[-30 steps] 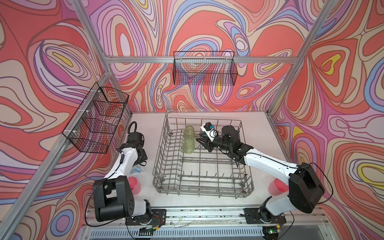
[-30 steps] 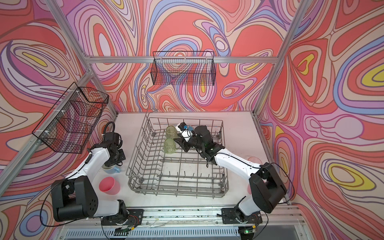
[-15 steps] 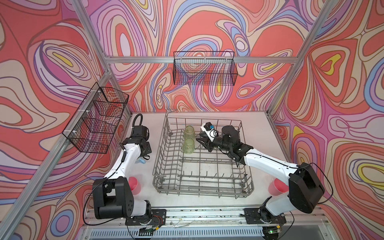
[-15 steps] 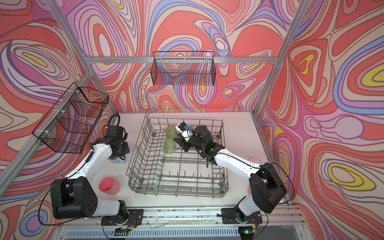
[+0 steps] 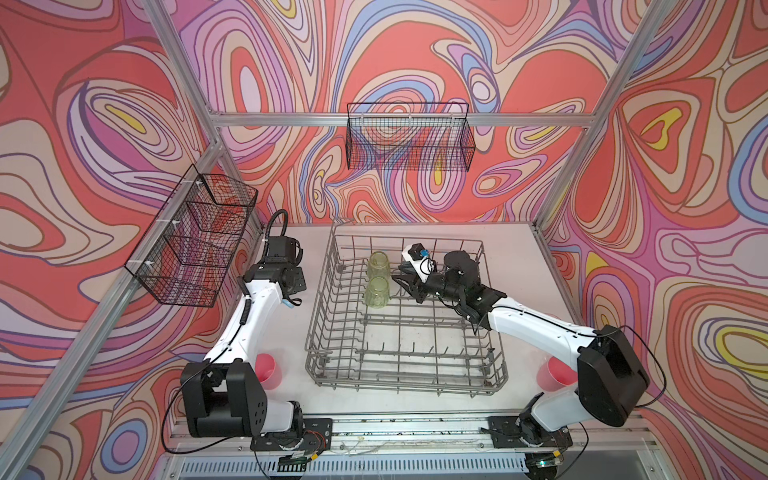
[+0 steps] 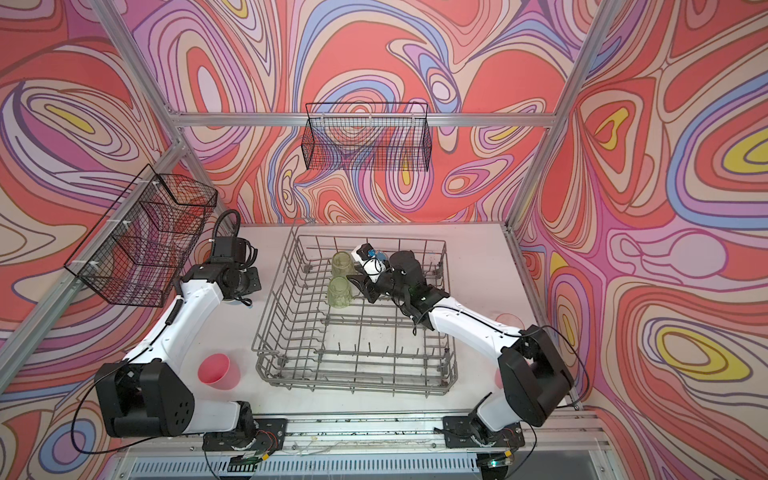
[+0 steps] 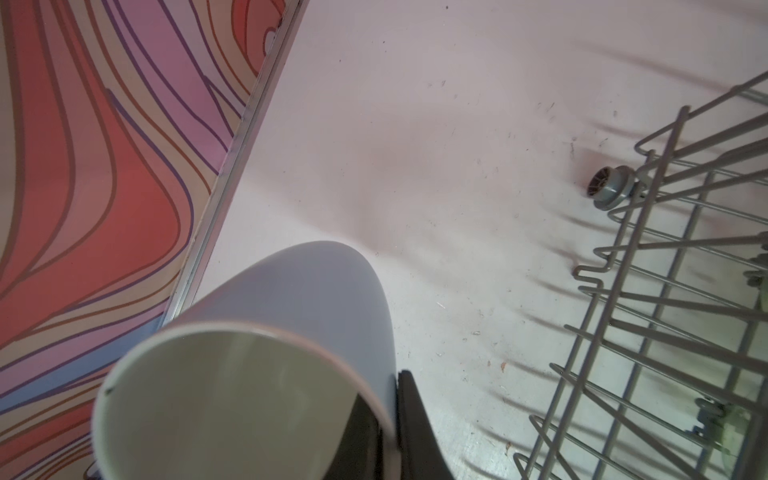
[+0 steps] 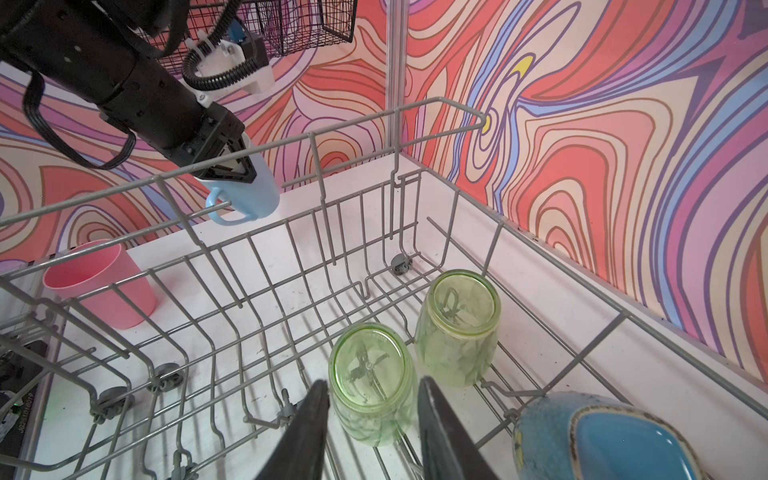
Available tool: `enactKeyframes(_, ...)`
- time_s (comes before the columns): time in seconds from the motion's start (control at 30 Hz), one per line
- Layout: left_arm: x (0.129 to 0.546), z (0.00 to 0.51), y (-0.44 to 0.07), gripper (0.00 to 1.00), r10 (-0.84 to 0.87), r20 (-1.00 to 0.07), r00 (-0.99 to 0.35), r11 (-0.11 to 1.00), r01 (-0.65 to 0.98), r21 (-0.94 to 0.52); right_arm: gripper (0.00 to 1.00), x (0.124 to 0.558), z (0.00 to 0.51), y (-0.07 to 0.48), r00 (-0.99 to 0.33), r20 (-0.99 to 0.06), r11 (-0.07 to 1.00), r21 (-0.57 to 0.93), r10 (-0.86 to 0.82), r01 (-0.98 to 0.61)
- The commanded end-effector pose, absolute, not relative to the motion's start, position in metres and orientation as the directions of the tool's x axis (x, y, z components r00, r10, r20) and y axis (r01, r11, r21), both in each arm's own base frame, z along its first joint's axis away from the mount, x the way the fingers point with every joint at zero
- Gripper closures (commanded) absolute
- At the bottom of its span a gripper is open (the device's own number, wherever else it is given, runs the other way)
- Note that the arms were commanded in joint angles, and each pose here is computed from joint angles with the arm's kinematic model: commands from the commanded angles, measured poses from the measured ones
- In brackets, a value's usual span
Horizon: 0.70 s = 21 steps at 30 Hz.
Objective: Load the cups into the dish rack
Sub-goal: 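Grasp the plain light-blue mug on the table with the left gripper, then lift the light-blue mug and carry it toward the right gripper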
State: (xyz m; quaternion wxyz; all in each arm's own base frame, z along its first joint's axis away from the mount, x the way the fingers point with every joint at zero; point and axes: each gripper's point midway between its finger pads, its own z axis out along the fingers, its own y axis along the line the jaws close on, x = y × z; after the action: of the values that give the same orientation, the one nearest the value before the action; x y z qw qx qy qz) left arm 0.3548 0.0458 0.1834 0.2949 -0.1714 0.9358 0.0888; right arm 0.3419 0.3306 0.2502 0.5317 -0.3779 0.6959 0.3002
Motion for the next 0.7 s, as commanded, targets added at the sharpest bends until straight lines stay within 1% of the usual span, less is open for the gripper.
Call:
enactKeyframes(0.0, 0.366, 0.226, 0.044, 1.0, -0.22, -0.684, -0.696, 0.935, -0.35, 0.054, 0.63, 0.34, 0.256, 0.331, -0.149, -0.972, 0.534, 0.029, -0.183, -0.845)
enactKeyframes(0.37, 0.378, 0.29, 0.025, 1.0, -0.187, -0.809, -0.557, 0.964, -0.264, -0.042, 0.62, 0.338, 0.26, 0.333, -0.19, -0.972, 0.533, 0.087, -0.141, -0.842)
enactKeyframes(0.67, 0.376, 0.36, 0.007, 1.0, -0.196, -0.896, -0.397, 0.976, -0.17, -0.138, 0.62, 0.341, 0.266, 0.334, -0.215, -0.971, 0.541, 0.125, -0.106, -0.832)
